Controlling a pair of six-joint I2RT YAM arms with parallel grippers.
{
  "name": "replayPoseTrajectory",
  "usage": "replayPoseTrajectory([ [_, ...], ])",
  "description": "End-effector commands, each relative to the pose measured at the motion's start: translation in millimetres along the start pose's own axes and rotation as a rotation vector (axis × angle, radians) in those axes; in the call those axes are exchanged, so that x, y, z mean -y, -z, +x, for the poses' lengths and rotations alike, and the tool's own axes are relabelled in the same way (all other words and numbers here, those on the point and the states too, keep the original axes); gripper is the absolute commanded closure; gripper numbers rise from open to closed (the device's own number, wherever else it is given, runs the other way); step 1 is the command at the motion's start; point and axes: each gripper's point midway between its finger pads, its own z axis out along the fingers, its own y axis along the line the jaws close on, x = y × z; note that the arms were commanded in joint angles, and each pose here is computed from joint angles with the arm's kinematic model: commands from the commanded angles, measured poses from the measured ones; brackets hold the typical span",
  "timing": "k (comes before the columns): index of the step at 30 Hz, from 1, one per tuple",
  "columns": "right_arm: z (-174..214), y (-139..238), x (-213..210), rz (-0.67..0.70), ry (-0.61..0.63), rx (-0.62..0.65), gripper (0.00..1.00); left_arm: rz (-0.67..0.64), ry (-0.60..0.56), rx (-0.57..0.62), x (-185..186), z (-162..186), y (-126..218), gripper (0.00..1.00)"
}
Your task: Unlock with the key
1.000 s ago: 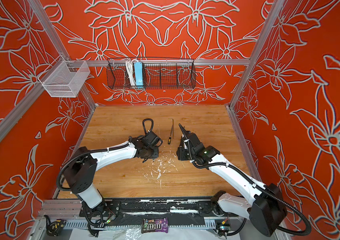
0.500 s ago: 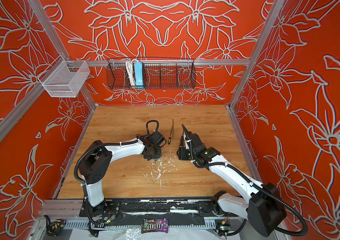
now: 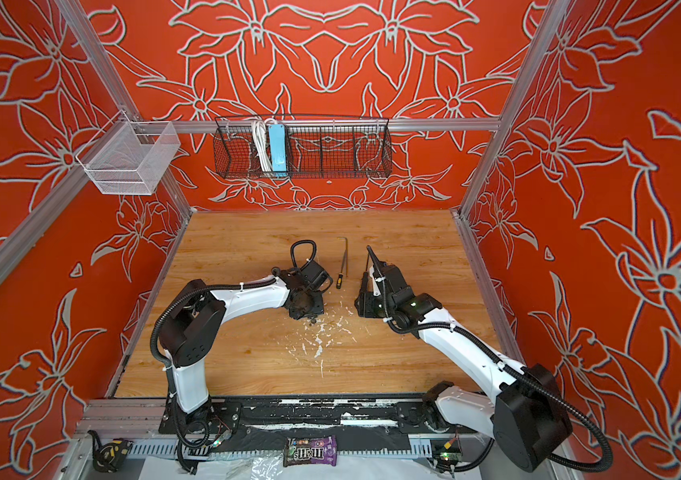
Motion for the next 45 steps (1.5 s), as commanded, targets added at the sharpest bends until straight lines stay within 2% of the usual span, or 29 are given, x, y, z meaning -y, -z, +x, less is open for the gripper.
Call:
replayPoseTrajectory([
  [1,-10,1,-5,-0.021,-0.011,0.021,0.43,-0.020,0.026,-0.021,-9,5,1,0.39],
  [6,-18,7,-1,-0.005,-0.016,0.046,0.43,0.036,0.044,0.028,-4,-7,29,0.30],
  [9,-29,15,8,0.028,-0.031,0.090,0.40,0.070,0.064,0.101,-8,-21,56,0.20],
  [11,-39,22,17,0.059,-0.049,0.132,0.36,0.080,0.084,0.168,-19,-34,76,0.09],
  [13,-50,35,39,0.157,-0.075,0.196,0.22,0.077,0.115,0.250,-39,-51,99,0.00],
  [14,-56,42,51,0.216,-0.084,0.240,0.17,0.072,0.132,0.285,-50,-58,109,0.02],
  [16,-67,57,77,0.333,-0.106,0.337,0.03,0.040,0.179,0.387,-83,-77,134,0.02],
  [18,-74,72,102,0.442,-0.128,0.418,0.03,-0.032,0.229,0.486,-123,-91,156,0.02],
  [22,-78,95,161,0.720,-0.171,0.529,0.03,-0.308,0.349,0.728,-228,-96,191,0.02],
  [25,-77,96,197,0.831,-0.202,0.574,0.03,-0.401,0.398,0.803,-284,-88,186,0.02],
  [28,-73,88,225,0.900,-0.210,0.601,0.02,-0.480,0.356,0.849,-314,-81,171,0.02],
  [31,-73,72,238,0.890,-0.154,0.614,0.03,-0.485,0.242,0.871,-316,-83,154,0.02],
  [36,-81,49,237,0.800,-0.065,0.619,0.03,-0.370,0.086,0.925,-293,-96,138,0.02],
  [39,-90,39,233,0.729,-0.011,0.669,0.02,-0.277,0.041,0.951,-276,-106,136,0.02],
  [42,-89,32,231,0.686,-0.001,0.643,0.03,-0.256,-0.007,0.943,-270,-111,126,0.02],
  [45,-85,23,209,0.557,0.116,0.692,0.03,-0.213,-0.059,0.924,-262,-110,110,0.02],
])
